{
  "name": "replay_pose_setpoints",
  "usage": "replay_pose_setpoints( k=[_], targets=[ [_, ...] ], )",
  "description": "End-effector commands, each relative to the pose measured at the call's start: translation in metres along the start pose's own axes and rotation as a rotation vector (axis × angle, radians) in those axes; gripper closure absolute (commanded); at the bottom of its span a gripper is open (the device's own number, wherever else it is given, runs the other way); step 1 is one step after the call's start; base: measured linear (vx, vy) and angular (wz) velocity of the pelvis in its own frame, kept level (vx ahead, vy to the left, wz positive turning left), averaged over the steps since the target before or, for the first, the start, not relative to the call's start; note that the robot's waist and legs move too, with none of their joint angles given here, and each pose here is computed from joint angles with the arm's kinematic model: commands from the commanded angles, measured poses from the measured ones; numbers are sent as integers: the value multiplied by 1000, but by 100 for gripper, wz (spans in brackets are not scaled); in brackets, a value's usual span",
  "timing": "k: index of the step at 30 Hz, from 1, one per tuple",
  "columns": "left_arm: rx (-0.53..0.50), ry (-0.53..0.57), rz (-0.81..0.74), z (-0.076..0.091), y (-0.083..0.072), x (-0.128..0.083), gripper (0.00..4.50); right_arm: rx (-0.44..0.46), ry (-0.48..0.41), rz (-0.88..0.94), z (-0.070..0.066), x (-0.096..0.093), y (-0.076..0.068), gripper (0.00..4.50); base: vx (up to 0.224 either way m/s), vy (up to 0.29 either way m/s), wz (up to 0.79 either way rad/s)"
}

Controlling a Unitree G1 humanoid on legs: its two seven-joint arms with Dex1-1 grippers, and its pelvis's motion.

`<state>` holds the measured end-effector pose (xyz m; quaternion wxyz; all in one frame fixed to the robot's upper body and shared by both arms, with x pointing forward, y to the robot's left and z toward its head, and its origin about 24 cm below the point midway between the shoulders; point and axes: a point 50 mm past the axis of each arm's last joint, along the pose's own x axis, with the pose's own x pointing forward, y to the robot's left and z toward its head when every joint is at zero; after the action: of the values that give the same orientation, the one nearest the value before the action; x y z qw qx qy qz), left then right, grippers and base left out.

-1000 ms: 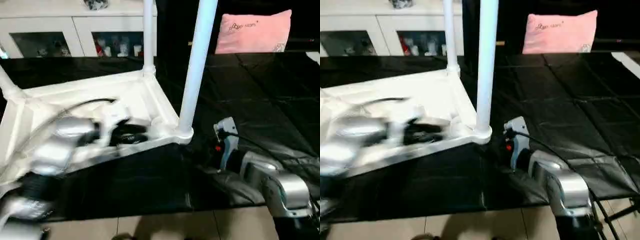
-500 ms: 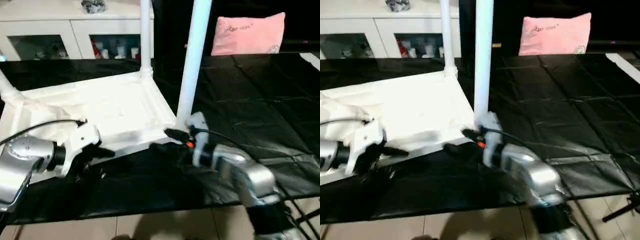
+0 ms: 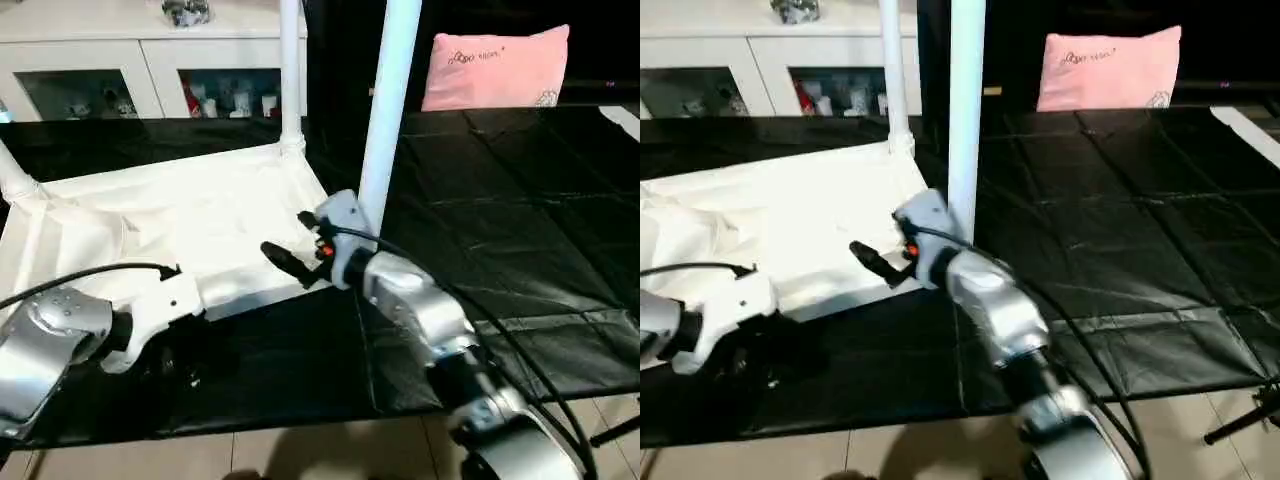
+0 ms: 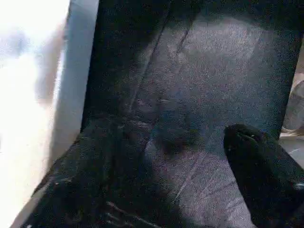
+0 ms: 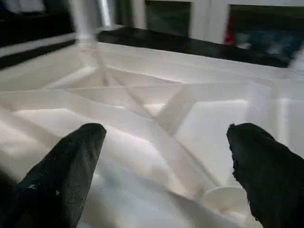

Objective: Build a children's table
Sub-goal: Rotate table base

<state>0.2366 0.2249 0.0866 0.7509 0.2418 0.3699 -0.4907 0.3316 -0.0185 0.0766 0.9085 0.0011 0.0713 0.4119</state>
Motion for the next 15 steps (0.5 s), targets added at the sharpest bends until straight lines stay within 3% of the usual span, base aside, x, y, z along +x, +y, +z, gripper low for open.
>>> replay_pose_setpoints(
  k=[1,6,8,10,11,12,15],
  targets=[
    [12,3,13,3,2,0,19,-28,-19,-42,4,1,-7,0,0,0,0],
    [7,-43,97,6,10,12,3,65,-33,-203,2,5,-27,0,0,0,0],
    [20,-41,123,7,13,14,3,60,-20,-283,0,2,-38,0,0,0,0],
    [22,-39,125,7,13,15,3,62,-21,-286,-1,2,-39,0,0,0,0],
    [22,-41,131,8,15,15,3,32,12,-342,-4,-2,-49,0,0,0,0],
    [22,-41,131,8,15,15,3,32,12,-342,-4,-2,-49,0,0,0,0],
    [23,-49,136,9,16,16,3,49,3,-403,-6,-13,-67,0,0,0,0]
  ],
)
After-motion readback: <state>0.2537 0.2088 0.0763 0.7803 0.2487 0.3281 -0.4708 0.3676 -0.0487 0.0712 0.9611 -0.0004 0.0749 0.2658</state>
